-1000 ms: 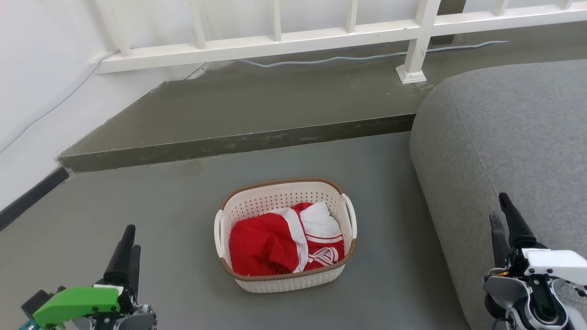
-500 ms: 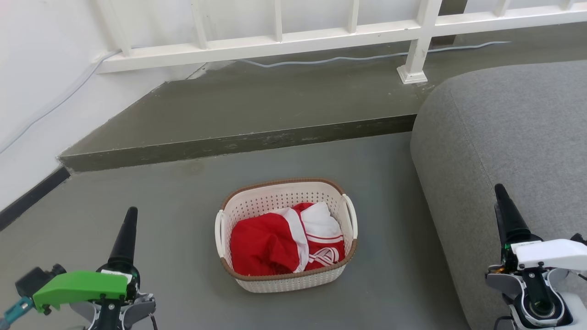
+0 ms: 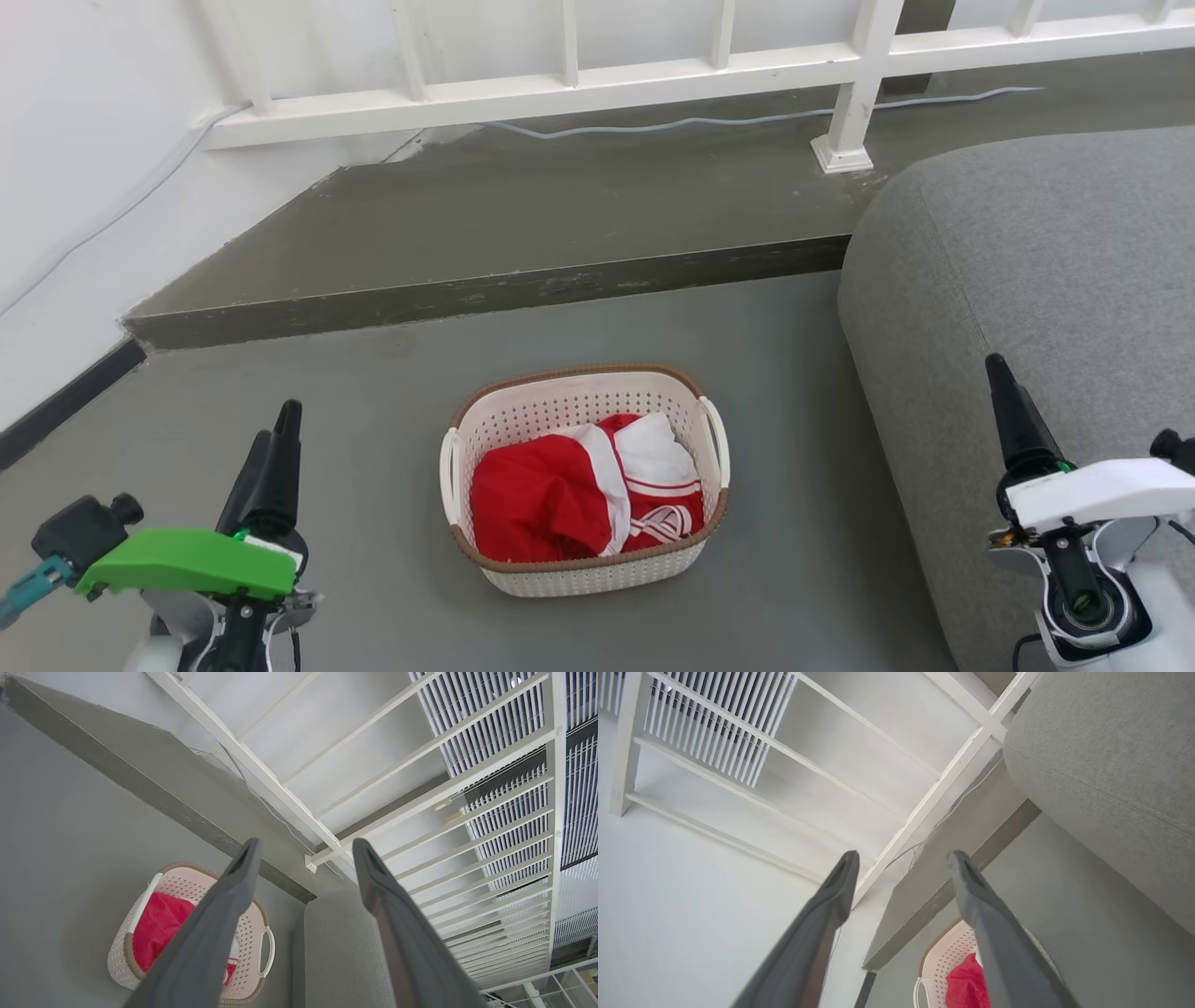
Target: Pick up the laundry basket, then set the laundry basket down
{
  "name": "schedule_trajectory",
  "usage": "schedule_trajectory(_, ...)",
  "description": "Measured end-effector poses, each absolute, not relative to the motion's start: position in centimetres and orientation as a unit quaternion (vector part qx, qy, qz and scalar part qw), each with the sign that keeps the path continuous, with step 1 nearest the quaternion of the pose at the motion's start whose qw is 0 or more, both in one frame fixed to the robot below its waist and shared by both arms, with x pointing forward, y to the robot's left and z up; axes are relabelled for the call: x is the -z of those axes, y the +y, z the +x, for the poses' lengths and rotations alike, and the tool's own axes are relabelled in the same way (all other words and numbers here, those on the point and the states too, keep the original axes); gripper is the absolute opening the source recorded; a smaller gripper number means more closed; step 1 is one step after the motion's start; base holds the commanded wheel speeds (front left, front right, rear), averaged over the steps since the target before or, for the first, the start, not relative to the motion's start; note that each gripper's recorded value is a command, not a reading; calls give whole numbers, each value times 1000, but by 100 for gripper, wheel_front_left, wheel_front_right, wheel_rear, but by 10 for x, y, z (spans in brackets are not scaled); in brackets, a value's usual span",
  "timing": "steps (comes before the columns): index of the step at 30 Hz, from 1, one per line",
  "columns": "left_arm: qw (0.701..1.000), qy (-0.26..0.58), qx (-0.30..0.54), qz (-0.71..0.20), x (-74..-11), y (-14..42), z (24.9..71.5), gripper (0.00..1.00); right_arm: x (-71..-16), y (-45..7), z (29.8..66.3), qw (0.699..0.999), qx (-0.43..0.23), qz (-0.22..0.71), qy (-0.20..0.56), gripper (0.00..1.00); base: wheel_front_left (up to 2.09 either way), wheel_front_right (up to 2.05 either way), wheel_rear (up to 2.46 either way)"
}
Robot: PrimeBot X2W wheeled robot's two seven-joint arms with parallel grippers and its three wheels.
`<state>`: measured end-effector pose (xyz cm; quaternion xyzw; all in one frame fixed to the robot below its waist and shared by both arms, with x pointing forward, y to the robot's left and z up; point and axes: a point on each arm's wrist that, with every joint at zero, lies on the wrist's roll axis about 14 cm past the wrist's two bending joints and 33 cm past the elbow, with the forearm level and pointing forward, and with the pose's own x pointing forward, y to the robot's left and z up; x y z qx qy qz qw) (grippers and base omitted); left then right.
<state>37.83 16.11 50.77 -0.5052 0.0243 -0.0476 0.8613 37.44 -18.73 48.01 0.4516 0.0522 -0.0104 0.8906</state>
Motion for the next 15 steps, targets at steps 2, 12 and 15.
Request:
schedule_trajectory(2,870,21,53,-489,-511,159,380,100,-482,-187,376,901,7,431,53,100,0,0,0)
schedule_trajectory(12,915,10,74,-397,-523,151,382,100,-488,-179,378,943,-15,328,52,100,0,0,0)
schedule_trajectory(15,931,6,82,-356,-526,147,383,100,-492,-174,379,957,-26,286,47,100,0,0,0)
